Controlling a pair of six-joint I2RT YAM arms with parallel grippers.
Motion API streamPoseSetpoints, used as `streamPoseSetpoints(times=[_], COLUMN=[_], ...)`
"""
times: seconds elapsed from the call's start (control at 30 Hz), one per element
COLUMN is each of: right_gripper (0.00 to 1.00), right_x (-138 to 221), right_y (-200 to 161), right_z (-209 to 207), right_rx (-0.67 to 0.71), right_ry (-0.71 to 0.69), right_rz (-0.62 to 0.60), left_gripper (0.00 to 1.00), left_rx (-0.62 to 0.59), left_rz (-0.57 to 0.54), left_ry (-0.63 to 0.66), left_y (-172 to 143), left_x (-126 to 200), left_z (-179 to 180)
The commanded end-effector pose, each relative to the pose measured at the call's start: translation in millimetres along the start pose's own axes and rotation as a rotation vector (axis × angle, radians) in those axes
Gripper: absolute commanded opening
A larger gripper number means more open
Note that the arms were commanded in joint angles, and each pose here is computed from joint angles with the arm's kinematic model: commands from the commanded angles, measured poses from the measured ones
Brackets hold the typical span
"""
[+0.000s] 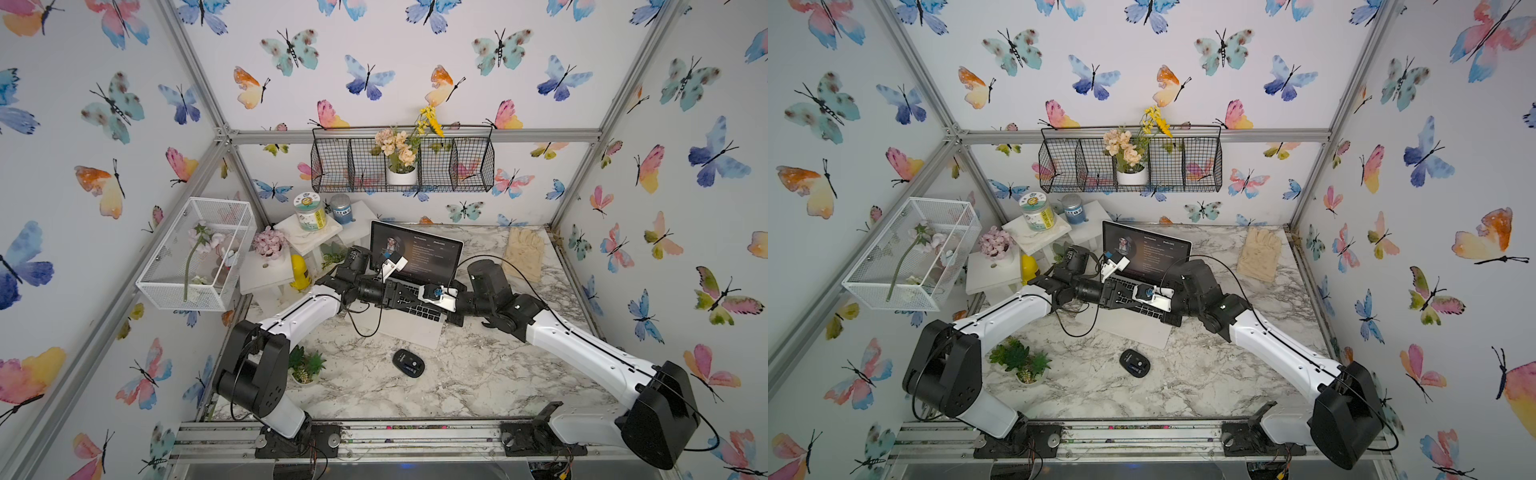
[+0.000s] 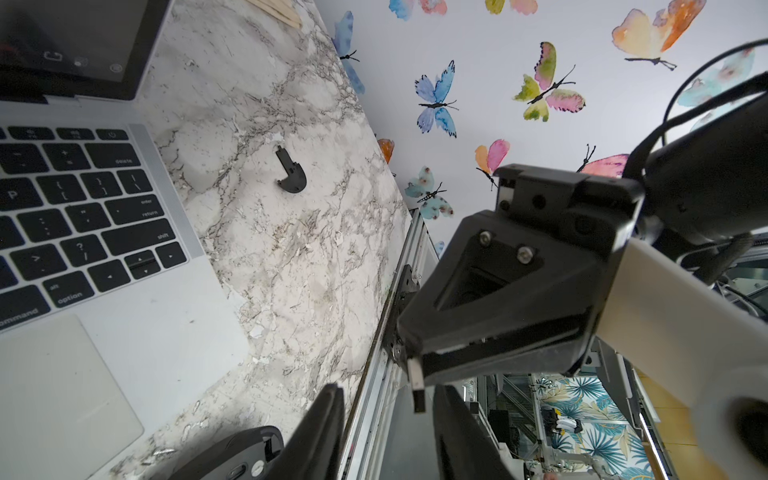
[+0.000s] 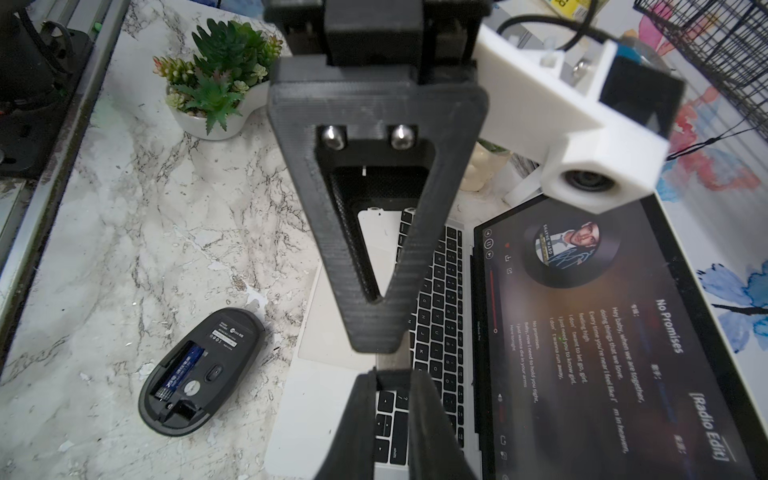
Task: Remove the wireless mouse receiver from the laptop
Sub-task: Take out the USB plug from the USB port.
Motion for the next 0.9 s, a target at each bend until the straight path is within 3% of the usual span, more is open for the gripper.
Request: streamPoseSetpoints(times=[0.0,0.2,0.4,0.6,0.63,0.7,0.87], right_gripper=[0.07,0.07,0.07,0.07,0.10,0.27,0.59], right_x=[1,-4,-7,-8,-8,-6,15], right_y=[5,4,4,7,7,9,10], right_z=[-5,-2,-1,-2,-3,-4,-23], right_rx=[-0.004,0.006,0.005,0.006,0.003,-0.017,-0.167], right_ry=[-0.016,-0.003,-0.002,-0.007,-0.007,-0.015,-0.198], right_rz=[0.014,0.025,0.026,0.021,0.020,0.011,-0.029], left_gripper=[0.37,0.34,0.16,0.04,0.03,0.01,0.00], left_rx=[0.003,0.011,0.008,0.008,0.004,-0.007,-0.030], left_rz=[0.042,0.041,0.044,0.051,0.052,0.045,0.001], left_ry=[-0.041,-0.051,-0.059,-0.072,-0.073,-0.071,-0.074], left_y=[-2,-1,0,-1,-1,-1,1], left_x=[-3,-3,-3,-3,-3,-1,10], left_z=[-4,-5,-7,-7,-7,-8,-9])
Point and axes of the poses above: each gripper's point midway between its finger pads, its own x axis back along the fingers, its own z axis along the line the jaws close on, y = z × x, the point moved 5 cm from there along x, back along the fingers, and after that the axes turned 12 degrees about x, right-handed, at the moved point
